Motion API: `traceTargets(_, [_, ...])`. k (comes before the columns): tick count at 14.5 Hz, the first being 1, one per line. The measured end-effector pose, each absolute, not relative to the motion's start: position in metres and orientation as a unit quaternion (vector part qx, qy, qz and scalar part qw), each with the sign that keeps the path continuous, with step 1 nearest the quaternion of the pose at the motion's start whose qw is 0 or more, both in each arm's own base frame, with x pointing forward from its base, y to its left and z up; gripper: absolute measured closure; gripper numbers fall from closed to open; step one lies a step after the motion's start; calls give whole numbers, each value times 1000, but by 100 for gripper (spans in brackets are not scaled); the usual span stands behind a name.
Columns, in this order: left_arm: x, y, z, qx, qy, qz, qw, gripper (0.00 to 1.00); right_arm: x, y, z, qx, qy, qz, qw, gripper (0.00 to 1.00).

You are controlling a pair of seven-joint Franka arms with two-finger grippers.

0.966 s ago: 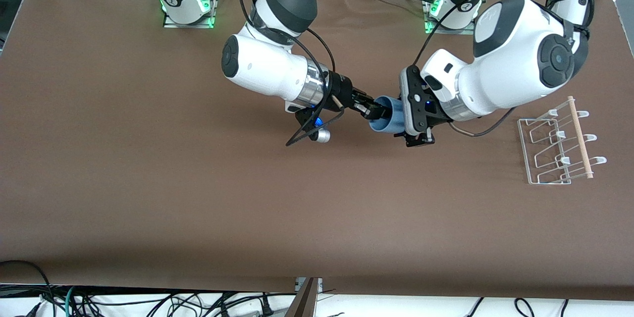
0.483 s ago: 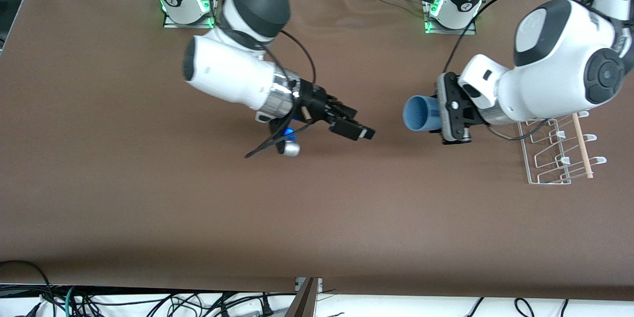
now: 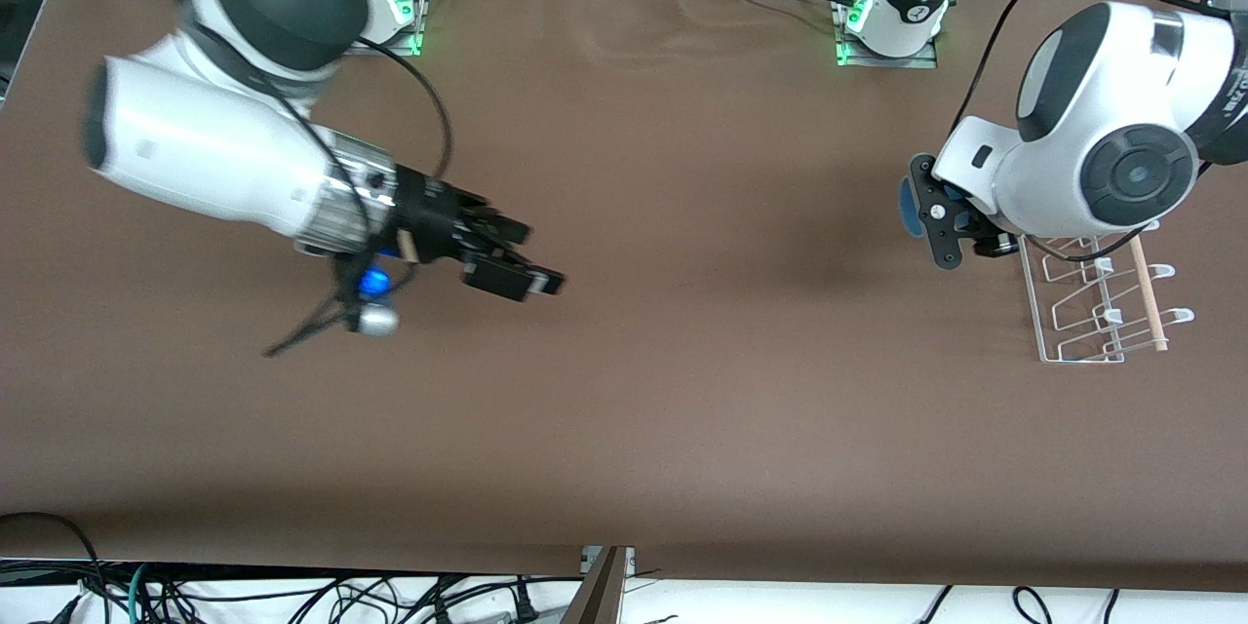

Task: Transfer cup to left arm and place on rack
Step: 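Open the right gripper and pull it back while the left gripper lifts the cup, then carry the cup over the wire rack with the left gripper while the right gripper retreats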

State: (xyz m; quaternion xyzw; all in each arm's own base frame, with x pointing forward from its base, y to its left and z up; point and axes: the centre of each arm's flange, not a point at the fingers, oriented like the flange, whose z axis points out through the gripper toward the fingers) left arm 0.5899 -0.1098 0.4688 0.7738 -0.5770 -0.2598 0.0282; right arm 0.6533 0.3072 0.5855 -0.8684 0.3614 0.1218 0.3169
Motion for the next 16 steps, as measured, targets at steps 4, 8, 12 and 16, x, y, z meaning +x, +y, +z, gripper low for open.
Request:
traceTargets(4, [572, -75, 432, 761, -499, -408, -68, 25, 632, 216, 615, -925, 279, 124, 225, 0])
traceTargets(8, [569, -37, 386, 736, -458, -480, -136, 25, 639, 110, 605, -951, 241, 110, 163, 0])
traceTargets(12, [557, -16, 352, 718, -399, -514, -246, 25, 643, 70, 579, -969, 203, 100, 99, 0])
traceTargets(16, [557, -8, 330, 675, -400, -511, -350, 25, 635, 66, 523, -981, 171, 86, 42, 0])
